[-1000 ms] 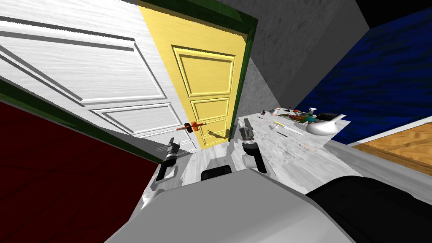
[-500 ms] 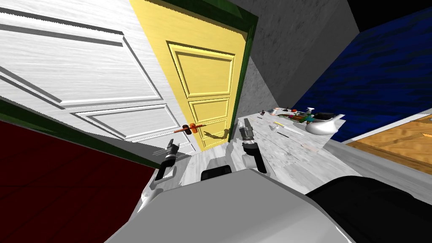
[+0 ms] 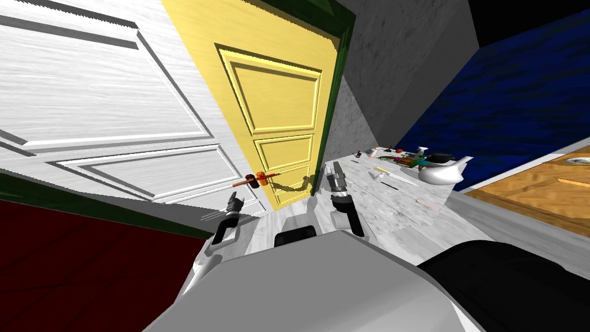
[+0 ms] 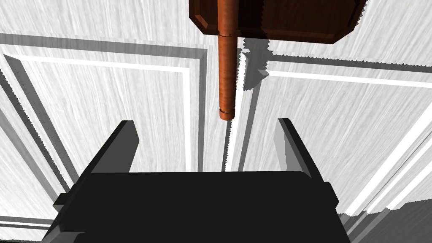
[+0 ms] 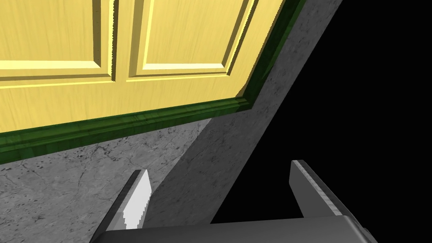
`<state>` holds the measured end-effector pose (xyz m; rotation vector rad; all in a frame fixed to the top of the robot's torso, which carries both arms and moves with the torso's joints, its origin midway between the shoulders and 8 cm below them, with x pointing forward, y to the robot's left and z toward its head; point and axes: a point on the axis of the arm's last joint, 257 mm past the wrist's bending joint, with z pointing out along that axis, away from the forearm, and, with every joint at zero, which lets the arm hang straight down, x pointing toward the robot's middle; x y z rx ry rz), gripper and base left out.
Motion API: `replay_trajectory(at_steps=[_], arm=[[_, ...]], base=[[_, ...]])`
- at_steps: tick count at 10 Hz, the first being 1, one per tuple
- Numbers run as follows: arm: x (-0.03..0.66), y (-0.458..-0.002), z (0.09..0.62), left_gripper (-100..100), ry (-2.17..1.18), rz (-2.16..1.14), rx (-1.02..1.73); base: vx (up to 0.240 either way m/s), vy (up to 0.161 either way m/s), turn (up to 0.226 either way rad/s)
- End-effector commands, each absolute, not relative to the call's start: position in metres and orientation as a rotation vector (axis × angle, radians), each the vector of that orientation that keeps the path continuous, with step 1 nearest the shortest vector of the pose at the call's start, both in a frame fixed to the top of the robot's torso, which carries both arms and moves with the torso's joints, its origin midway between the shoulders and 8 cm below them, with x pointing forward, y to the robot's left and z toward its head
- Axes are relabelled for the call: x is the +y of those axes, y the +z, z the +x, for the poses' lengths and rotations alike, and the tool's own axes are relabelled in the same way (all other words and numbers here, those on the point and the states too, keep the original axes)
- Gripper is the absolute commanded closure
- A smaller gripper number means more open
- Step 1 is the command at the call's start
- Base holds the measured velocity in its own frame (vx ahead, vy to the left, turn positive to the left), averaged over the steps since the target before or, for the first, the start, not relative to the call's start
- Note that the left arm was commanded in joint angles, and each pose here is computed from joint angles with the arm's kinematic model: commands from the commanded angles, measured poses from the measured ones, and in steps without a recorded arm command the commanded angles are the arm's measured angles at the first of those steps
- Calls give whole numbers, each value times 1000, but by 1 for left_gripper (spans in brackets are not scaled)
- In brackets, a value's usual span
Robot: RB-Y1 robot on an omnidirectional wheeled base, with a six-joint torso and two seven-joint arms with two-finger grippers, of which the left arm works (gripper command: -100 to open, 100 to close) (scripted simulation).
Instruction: Pull the door open
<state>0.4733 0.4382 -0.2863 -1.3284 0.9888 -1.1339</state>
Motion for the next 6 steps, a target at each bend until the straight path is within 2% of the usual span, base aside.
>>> replay_trajectory(at_steps=[1, 2, 3, 6], arm=[[446, -295, 474, -100, -1115, -1355, 994], [442, -292, 473, -100, -1123, -1344, 992], [469, -299, 461, -100, -1076, -1367, 980], [498, -304, 448, -100, -1030, -1386, 959]], base=[[129, 38, -57], [52, 20, -11], [96, 45, -12], [169, 75, -38]])
